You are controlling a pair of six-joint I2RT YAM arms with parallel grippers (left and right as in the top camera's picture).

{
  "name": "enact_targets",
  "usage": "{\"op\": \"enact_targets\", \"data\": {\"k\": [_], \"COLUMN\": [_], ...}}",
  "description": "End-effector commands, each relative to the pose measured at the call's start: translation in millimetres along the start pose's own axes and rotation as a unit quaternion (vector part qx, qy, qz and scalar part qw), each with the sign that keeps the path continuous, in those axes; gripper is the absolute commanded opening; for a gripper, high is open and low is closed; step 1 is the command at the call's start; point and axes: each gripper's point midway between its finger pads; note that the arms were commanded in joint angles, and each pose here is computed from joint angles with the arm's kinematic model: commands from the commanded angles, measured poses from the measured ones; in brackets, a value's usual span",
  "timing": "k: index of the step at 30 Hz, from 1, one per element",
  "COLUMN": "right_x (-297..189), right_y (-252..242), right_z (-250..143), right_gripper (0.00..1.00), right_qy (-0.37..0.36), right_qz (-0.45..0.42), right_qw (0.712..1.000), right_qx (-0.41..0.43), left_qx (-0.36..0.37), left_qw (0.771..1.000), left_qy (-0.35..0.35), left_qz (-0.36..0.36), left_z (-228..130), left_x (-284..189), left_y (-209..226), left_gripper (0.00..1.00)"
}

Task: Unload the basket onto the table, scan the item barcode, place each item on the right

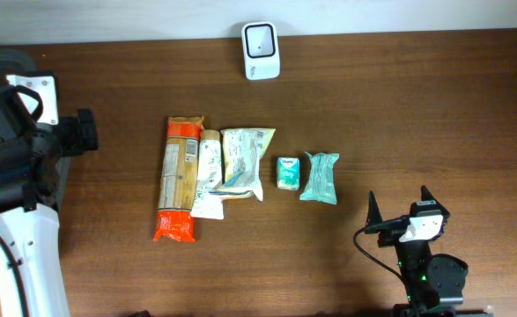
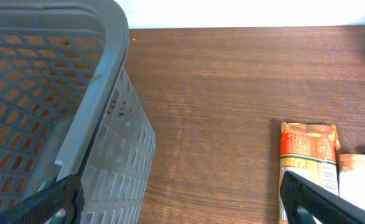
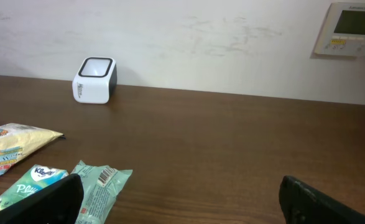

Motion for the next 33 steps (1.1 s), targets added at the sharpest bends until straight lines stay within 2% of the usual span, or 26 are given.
{"op": "enact_targets", "data": {"k": [1, 14, 17, 20, 23, 26, 29, 33], "right_x": [0.2, 0.2, -3.9, -13.5, -20.2, -17.2, -6.7, 16.1], "right_y": [-2.3, -1.4, 32.9, 58.6, 76.5, 86.1, 88.0, 97.0], "right_z": [-2.4, -2.4, 15.0, 37.9, 69.2, 98.2, 112.4, 125.4], "right_gripper": [0.99, 0.99, 0.99, 0.99, 0.99, 0.98, 0.98, 0.98], "right_qy": [0.001, 0.001, -0.028, -0.025, 0.002, 0.068, 0.177, 0.245], "right_qz": [-0.006, -0.003, 0.096, 0.168, 0.215, 0.232, 0.221, 0.242], "right_qw": [1.0, 1.0, 0.995, 0.985, 0.975, 0.968, 0.953, 0.929], "right_qx": [0.001, 0.001, -0.001, 0.038, 0.052, 0.071, 0.107, 0.136], "left_qx": [0.007, 0.007, 0.007, 0.007, 0.007, 0.007, 0.007, 0.007], "left_qw": [1.0, 1.0, 1.0, 1.0, 1.0, 1.0, 1.0, 1.0], "left_qy": [-0.005, -0.005, -0.005, -0.005, -0.005, -0.005, -0.005, -0.005], "left_qz": [-0.004, -0.004, -0.004, -0.004, -0.004, -0.004, -0.004, -0.004], "left_z": [3.3, 3.3, 3.2, 3.3, 3.3, 3.3, 3.3, 3.2], "left_x": [-1.3, -1.3, -1.3, -1.3, -1.3, -1.3, -1.3, -1.3], "left_y": [0.2, 0.2, 0.1, 0.2, 0.2, 0.2, 0.2, 0.1], "left_gripper": [0.99, 0.99, 0.99, 0.99, 0.99, 0.99, 0.99, 0.99]}}
Point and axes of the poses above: each gripper's point midway between its finger pads, its own x axis out along the fingers, its own y axis along the line the jaws close on, z = x × y, and after that the axes turned 7 degrees about x, right-handed
